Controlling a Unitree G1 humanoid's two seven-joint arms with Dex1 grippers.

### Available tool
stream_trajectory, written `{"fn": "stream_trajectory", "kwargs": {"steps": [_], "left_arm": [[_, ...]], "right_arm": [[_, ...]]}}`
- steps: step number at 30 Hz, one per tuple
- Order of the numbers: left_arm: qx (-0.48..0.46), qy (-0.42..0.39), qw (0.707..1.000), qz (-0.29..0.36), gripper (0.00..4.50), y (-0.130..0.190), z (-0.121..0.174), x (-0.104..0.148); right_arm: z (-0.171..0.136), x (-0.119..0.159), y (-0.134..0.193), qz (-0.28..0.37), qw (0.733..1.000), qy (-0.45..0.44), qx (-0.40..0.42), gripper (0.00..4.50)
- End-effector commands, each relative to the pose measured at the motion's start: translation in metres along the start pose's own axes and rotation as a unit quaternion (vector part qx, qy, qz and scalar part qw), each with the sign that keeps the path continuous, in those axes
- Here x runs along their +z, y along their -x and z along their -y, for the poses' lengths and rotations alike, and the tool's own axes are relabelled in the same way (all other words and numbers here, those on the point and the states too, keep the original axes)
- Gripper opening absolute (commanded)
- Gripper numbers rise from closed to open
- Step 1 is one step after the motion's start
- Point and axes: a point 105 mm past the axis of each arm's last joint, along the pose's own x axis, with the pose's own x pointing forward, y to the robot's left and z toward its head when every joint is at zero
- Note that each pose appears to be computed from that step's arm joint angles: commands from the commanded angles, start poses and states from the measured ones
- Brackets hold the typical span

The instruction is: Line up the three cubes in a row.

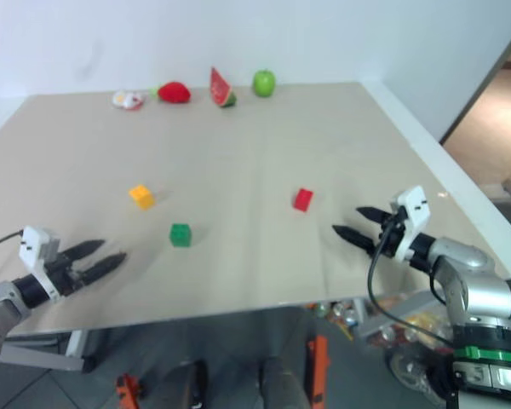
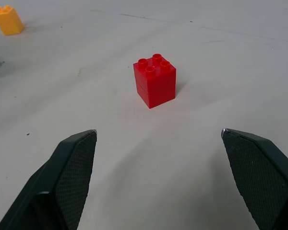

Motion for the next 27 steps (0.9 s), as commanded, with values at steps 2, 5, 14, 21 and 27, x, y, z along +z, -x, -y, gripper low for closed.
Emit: {"fn": "stream_trajectory", "kwargs": {"steps": [2, 5, 14, 21, 27], "left_arm": [[-0.017, -0.047, 0.999, -0.011, 3.99, 0.007, 0.004, 0.012], [-0.047, -0.089, 0.995, -0.026, 3.99, 0.004, 0.012, 0.014], [-0.182, -0.157, 0.970, -0.033, 3.99, -0.007, 0.054, 0.024], [-0.271, -0.221, 0.936, -0.033, 3.99, -0.022, 0.092, 0.042], [-0.302, -0.234, 0.924, -0.017, 3.99, -0.030, 0.111, 0.055]], "right_arm": [[-0.002, 0.001, -0.003, -0.018, 0.999, 0.037, 0.018, 4.31], [-0.001, -0.006, -0.010, -0.042, 0.997, 0.053, 0.028, 4.31], [0.010, -0.011, -0.033, -0.073, 0.992, 0.088, 0.057, 4.31], [0.018, 0.001, -0.066, -0.077, 0.988, 0.111, 0.075, 4.31], [0.014, 0.011, -0.089, -0.068, 0.987, 0.112, 0.091, 4.31]]}}
